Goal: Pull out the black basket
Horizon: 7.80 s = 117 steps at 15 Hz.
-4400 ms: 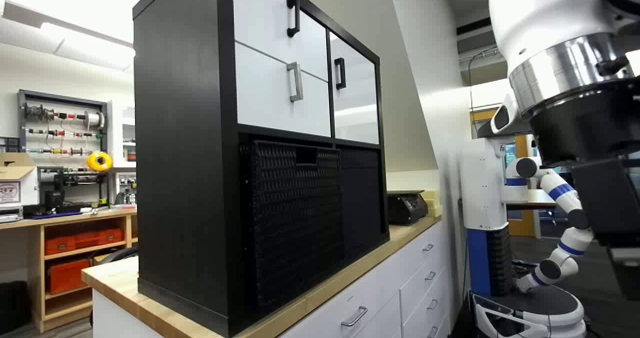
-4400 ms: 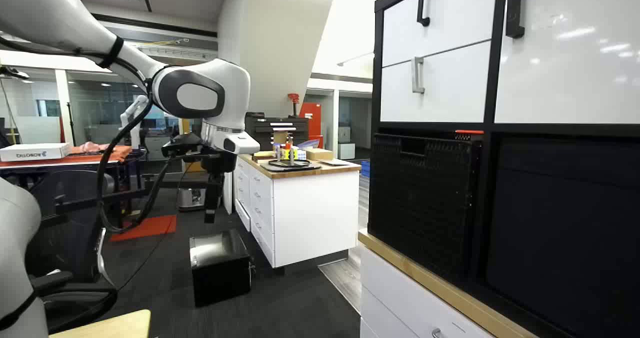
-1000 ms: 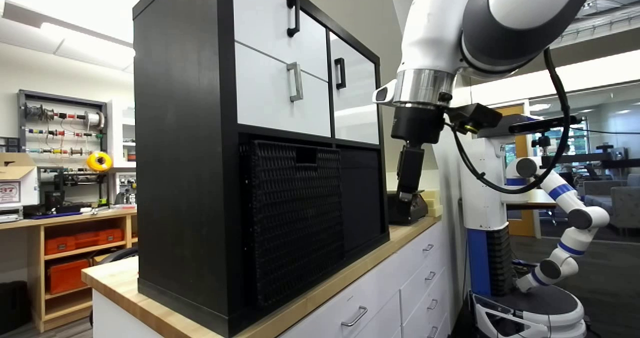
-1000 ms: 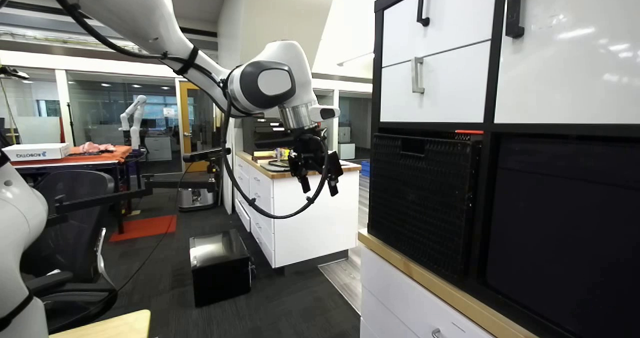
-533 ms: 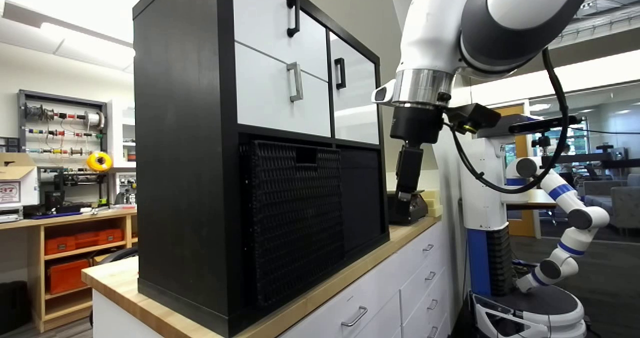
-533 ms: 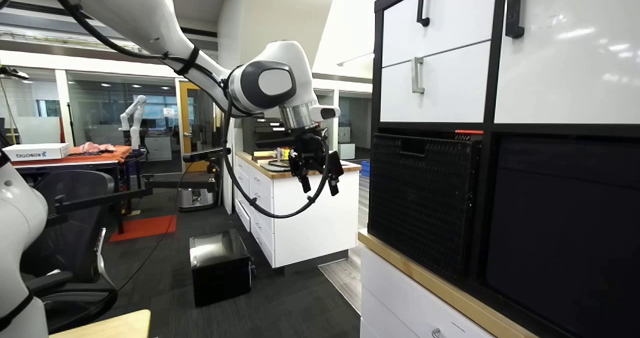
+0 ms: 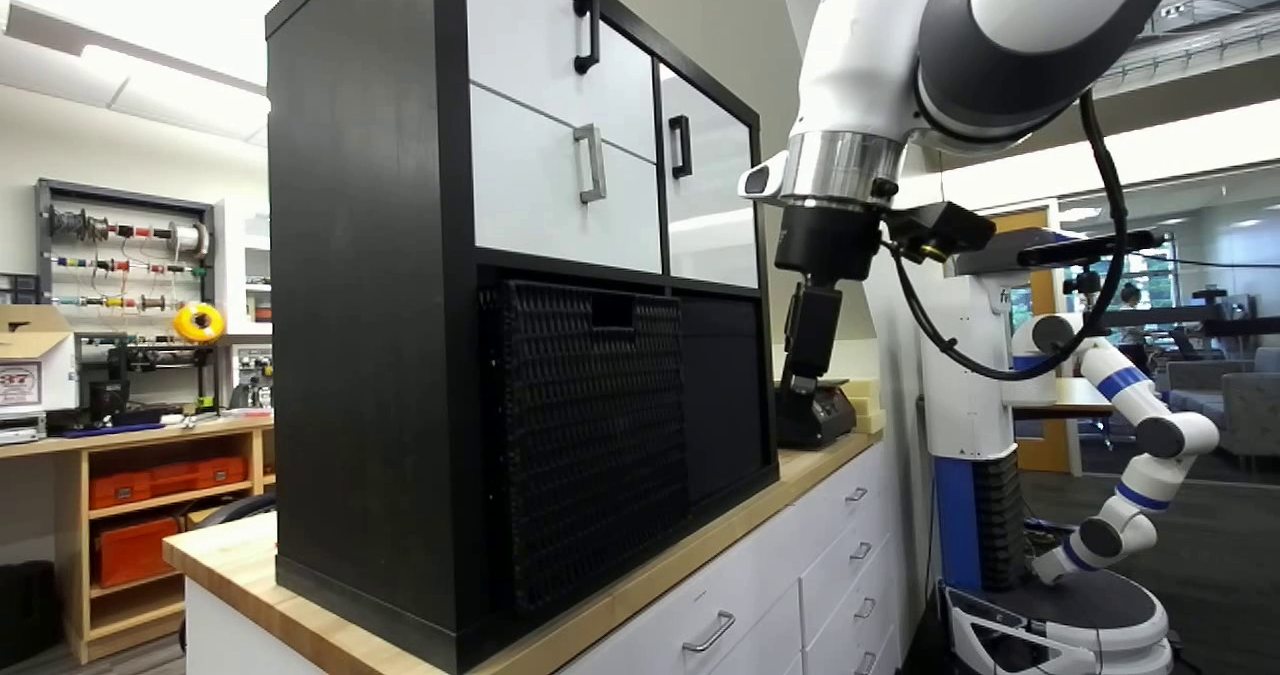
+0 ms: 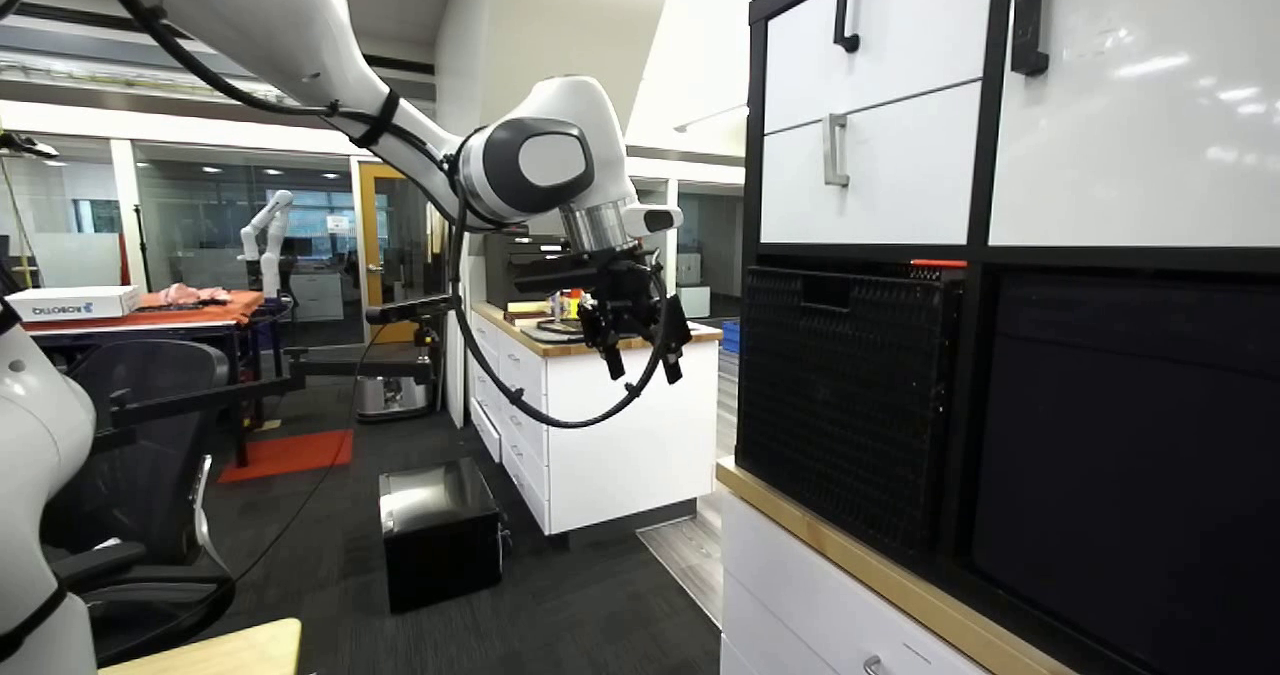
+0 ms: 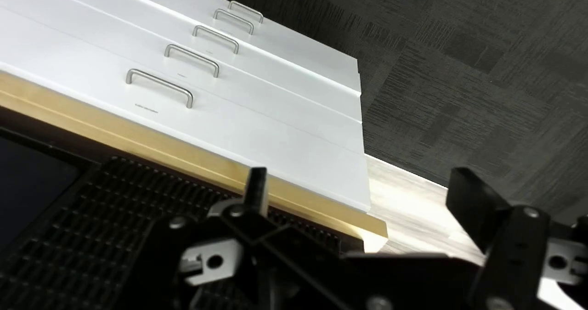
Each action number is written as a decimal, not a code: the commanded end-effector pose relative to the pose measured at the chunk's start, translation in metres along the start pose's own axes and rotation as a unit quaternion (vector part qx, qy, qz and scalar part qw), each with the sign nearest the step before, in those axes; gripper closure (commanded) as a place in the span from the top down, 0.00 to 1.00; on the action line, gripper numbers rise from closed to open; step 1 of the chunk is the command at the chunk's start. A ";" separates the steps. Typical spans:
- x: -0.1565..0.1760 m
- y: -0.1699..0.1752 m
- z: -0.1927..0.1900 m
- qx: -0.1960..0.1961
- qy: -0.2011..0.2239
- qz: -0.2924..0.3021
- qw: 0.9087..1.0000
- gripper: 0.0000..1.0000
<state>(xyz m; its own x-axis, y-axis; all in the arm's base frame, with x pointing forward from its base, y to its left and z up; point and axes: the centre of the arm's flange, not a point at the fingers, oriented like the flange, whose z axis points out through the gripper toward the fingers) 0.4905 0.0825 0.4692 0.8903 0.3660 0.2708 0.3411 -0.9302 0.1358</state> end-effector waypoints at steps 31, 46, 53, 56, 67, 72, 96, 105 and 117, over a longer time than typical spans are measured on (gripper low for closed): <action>0.121 0.014 -0.062 -0.114 0.248 -0.483 0.832 1.00; 0.164 0.051 -0.034 -0.160 0.248 -0.500 0.814 1.00; 0.166 0.056 -0.023 -0.150 0.245 -0.496 0.819 1.00; 0.165 0.058 -0.019 -0.146 0.244 -0.492 0.823 1.00; 0.159 0.060 -0.002 -0.117 0.238 -0.470 0.842 0.58; 0.158 0.062 -0.016 -0.126 0.242 -0.476 0.836 0.27; 0.081 0.028 -0.070 -0.016 0.203 -0.519 0.830 0.02; 0.061 0.015 -0.089 -0.003 0.195 -0.520 0.831 0.58; 0.071 0.034 -0.115 0.049 0.146 -0.376 0.914 1.00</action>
<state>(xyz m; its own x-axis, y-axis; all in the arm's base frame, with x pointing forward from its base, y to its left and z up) 0.5305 0.0888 0.5822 0.1456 0.9224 0.3578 0.8779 -0.2872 0.3832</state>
